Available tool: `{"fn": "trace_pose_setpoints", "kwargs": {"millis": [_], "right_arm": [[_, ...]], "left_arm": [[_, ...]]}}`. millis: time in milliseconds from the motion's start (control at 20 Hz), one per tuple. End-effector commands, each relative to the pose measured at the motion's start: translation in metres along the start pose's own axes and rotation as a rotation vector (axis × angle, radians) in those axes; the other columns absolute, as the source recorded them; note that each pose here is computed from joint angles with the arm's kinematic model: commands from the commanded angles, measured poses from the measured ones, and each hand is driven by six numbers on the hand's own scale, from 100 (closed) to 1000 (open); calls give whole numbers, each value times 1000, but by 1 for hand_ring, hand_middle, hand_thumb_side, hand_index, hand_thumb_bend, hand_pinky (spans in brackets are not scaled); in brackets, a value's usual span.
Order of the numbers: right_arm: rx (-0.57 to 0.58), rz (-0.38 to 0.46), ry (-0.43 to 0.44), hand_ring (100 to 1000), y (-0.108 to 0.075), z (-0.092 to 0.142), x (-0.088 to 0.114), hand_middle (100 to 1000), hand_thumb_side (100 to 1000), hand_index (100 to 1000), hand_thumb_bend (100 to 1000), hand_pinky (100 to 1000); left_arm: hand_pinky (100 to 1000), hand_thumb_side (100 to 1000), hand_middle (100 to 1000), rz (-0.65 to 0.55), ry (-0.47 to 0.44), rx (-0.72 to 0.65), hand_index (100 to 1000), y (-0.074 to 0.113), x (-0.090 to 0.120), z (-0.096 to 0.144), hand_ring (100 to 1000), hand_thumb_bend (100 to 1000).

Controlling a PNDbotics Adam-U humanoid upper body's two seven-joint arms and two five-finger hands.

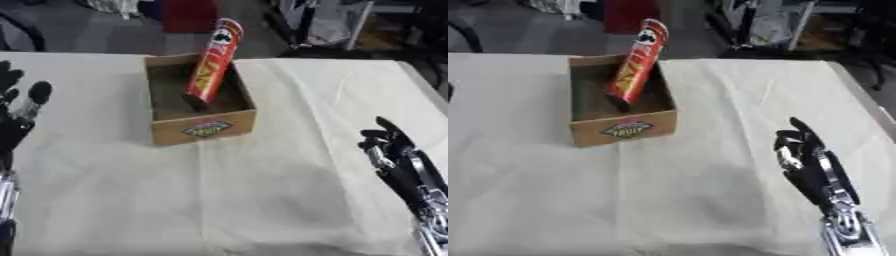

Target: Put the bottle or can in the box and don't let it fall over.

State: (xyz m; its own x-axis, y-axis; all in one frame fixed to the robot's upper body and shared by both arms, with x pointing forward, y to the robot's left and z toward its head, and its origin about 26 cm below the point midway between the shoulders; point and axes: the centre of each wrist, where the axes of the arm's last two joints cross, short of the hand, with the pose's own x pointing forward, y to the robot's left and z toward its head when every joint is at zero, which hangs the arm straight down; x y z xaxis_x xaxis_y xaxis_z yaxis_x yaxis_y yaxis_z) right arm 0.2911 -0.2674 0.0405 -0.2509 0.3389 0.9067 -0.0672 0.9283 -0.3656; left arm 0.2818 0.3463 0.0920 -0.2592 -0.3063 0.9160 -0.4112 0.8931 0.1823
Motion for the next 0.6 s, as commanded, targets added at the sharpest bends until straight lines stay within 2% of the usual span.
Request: {"fn": "trace_pose_setpoints", "kwargs": {"millis": [50,600], "right_arm": [[-4,18,-13,746,-7,-2,3,776,622,1000,100,796],[-5,19,-12,746,-7,-1,3,776,623,1000,100,796]], "left_arm": [[935,545,729,-24,-4,20,874,3,2,0,896,762],[934,545,731,-7,13,-1,875,2,-5,1,897,755]]}}
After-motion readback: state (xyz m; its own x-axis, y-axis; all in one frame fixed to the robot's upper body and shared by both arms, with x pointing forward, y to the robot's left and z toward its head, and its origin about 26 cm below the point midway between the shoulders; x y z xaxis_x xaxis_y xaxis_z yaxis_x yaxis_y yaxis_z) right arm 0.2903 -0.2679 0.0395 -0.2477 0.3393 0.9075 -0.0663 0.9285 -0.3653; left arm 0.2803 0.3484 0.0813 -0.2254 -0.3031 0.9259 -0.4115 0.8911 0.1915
